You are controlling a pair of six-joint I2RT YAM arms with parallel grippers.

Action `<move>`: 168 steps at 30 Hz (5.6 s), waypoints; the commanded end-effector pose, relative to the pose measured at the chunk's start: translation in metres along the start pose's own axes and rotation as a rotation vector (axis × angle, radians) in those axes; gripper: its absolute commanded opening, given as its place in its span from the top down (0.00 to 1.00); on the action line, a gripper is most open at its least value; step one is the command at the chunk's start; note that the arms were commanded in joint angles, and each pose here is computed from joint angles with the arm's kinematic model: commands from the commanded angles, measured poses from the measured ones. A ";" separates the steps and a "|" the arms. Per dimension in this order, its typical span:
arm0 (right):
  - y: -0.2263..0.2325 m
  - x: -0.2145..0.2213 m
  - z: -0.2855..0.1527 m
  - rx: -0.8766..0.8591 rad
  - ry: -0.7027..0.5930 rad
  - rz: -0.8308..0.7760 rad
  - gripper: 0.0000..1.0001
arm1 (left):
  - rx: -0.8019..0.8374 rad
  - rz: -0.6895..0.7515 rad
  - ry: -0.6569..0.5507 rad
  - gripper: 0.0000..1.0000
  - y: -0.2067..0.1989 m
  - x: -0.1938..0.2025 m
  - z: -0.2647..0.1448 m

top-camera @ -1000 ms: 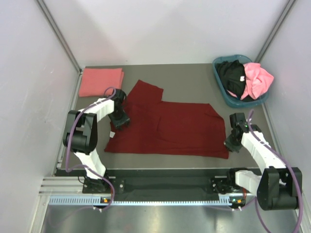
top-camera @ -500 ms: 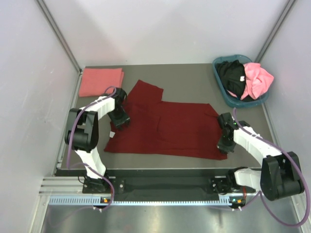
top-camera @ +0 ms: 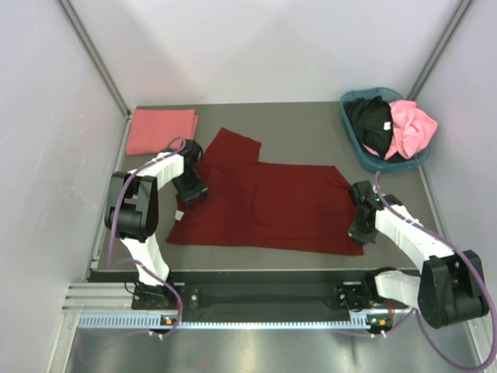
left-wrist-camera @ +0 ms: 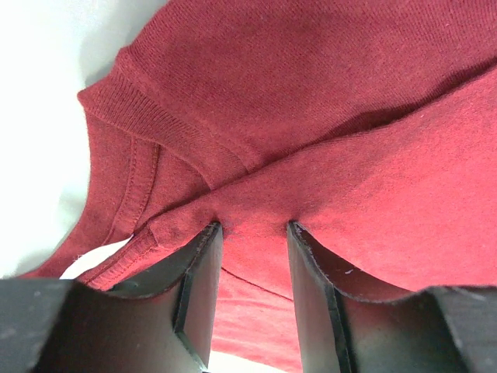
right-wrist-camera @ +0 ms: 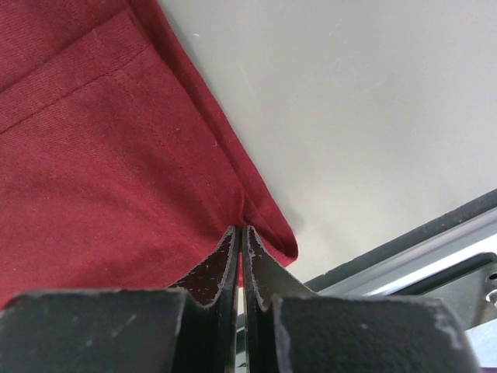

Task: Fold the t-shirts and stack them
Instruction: Fold the tshirt

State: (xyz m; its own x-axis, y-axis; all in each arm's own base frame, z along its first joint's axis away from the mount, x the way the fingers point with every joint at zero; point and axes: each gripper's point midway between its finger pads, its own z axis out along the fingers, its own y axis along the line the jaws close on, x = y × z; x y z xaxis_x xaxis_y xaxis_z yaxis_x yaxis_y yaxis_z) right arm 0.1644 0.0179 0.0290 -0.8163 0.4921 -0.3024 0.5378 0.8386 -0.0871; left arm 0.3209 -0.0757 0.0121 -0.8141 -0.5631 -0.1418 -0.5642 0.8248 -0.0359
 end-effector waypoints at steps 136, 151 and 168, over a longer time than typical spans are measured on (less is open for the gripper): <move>0.181 -0.171 0.004 -0.091 -0.341 -0.541 0.61 | 0.465 0.422 -0.425 1.00 -0.196 -0.183 -0.016; 0.181 -0.187 0.028 -0.038 -0.334 -0.538 0.66 | 0.515 0.403 -0.483 1.00 -0.201 -0.190 -0.049; 0.153 -0.207 0.001 0.053 -0.409 -0.498 1.00 | 0.508 0.377 -0.559 1.00 -0.194 -0.199 -0.084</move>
State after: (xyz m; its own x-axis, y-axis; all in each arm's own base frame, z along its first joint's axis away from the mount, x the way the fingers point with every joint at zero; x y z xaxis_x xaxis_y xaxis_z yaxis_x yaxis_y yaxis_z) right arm 0.4034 0.0564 0.0355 -0.8795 -0.1047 -0.4643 0.0667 0.9388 -0.3381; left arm 0.5725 -0.1321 0.0768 -0.7595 -0.2280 -0.6092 -0.0475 0.9535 -0.2976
